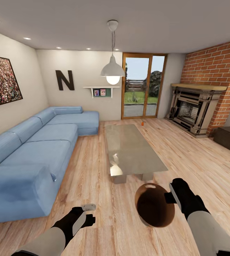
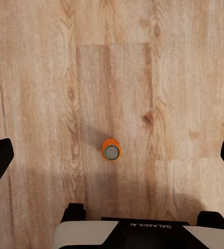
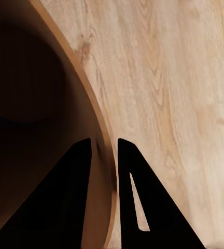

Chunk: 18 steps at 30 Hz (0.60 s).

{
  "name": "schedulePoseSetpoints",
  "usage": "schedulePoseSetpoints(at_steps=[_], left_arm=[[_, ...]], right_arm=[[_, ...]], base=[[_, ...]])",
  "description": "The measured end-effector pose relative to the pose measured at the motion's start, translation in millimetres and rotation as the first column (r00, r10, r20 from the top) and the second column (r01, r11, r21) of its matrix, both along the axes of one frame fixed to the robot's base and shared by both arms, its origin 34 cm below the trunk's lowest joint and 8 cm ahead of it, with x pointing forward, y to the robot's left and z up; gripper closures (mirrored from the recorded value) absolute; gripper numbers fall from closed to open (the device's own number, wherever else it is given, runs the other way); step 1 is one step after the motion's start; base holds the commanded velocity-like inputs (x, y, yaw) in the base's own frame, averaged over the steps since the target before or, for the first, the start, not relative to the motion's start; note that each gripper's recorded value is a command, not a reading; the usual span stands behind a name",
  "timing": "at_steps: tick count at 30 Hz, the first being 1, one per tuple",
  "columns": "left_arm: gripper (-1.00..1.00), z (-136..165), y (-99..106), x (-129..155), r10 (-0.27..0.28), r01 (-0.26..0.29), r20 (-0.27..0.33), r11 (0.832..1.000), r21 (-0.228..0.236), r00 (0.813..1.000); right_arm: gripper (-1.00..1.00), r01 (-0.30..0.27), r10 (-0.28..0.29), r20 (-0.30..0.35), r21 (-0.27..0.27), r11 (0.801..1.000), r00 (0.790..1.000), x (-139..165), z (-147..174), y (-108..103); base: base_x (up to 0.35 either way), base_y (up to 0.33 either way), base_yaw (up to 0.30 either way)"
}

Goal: Put the three can of soda from the living room inside the tash can in the kitchen.

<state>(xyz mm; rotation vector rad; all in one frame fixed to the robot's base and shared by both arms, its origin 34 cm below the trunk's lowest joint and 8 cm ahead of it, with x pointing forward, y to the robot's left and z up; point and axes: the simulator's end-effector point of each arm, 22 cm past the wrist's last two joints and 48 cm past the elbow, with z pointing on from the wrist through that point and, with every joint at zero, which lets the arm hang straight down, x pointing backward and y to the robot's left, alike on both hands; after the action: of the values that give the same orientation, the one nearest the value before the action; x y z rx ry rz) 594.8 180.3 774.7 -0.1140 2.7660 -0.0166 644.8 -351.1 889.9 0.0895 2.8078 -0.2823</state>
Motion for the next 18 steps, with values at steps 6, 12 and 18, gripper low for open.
schedulePoseSetpoints(at_steps=[6,12,18], left_arm=[[-1.0,0.4,-0.6,-0.1,-0.002,0.002,0.0,1.0,0.001,1.0],[-1.0,0.1,-3.5,-1.2,-0.005,0.005,-0.006,1.0,0.002,1.0],[-1.0,-0.8,-4.5,-4.5,-0.009,0.009,-0.024,1.0,0.001,1.0]], right_arm=[[1.0,0.035,-0.036,0.155,0.006,0.999,0.987,35.5,55.9,-9.1],[1.0,0.031,-0.045,0.219,0.066,0.997,0.975,50.4,76.4,14.3],[1.0,0.042,-0.057,0.223,0.069,0.997,0.973,50.5,77.7,17.8]], base=[[0.0,0.0,0.0],[0.0,0.0,0.0],[0.0,0.0,0.0]])
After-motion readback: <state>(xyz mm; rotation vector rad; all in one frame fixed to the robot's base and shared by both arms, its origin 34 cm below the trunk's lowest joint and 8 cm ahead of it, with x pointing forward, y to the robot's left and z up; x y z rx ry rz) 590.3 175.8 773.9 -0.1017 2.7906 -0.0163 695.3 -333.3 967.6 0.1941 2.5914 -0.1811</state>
